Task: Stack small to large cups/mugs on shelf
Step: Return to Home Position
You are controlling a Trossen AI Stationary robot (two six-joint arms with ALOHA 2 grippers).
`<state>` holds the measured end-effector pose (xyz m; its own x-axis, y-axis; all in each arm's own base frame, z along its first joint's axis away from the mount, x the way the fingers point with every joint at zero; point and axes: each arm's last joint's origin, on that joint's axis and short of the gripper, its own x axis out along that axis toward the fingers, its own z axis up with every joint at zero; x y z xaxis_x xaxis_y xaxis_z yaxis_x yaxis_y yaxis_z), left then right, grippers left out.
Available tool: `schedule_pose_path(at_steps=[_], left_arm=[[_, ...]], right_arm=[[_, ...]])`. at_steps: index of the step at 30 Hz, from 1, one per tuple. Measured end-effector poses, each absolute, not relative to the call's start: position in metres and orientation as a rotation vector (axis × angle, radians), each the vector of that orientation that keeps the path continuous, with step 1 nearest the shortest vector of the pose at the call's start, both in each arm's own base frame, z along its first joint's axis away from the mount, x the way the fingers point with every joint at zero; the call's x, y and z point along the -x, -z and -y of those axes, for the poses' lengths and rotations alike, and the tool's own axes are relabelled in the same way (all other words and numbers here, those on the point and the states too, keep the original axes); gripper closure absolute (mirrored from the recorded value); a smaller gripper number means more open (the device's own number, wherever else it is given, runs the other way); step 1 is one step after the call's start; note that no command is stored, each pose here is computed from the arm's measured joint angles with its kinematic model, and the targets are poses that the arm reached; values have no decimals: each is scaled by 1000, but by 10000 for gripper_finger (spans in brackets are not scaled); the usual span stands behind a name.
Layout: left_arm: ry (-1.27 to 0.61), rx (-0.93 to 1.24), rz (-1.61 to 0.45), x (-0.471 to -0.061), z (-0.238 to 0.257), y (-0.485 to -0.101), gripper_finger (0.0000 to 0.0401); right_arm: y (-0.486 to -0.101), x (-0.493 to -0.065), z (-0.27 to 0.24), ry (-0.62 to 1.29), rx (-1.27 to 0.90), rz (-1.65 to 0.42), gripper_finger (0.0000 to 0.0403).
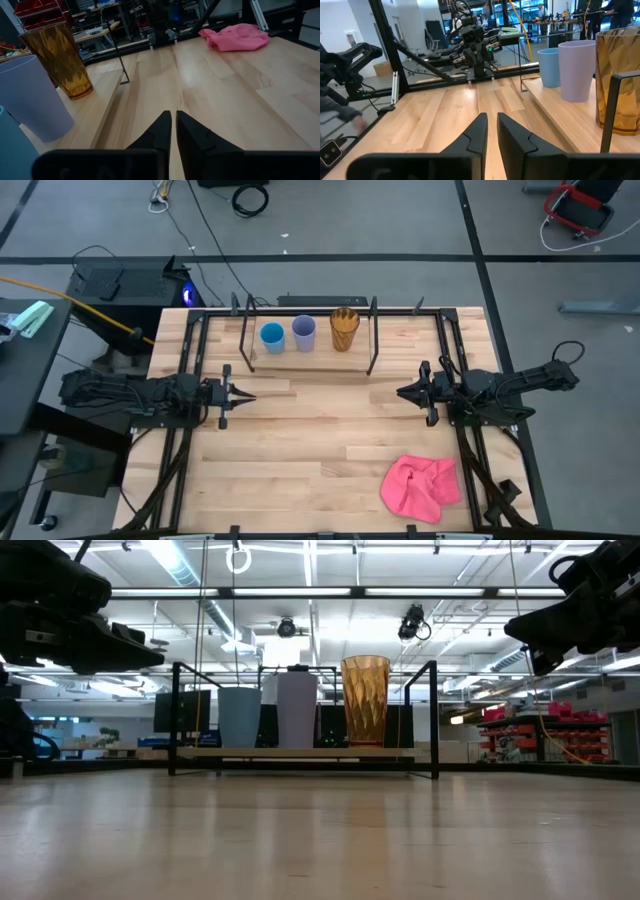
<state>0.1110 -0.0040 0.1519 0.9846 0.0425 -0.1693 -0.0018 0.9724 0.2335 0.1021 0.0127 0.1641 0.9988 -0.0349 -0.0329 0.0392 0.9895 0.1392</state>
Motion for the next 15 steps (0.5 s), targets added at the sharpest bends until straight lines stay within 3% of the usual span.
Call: schedule_pose_path(at_steps=[15], left_arm=[[-22,-234,-171,-111,4,-152,363]], right_arm=[[-164,-102,-13,37,-140,-30,353]])
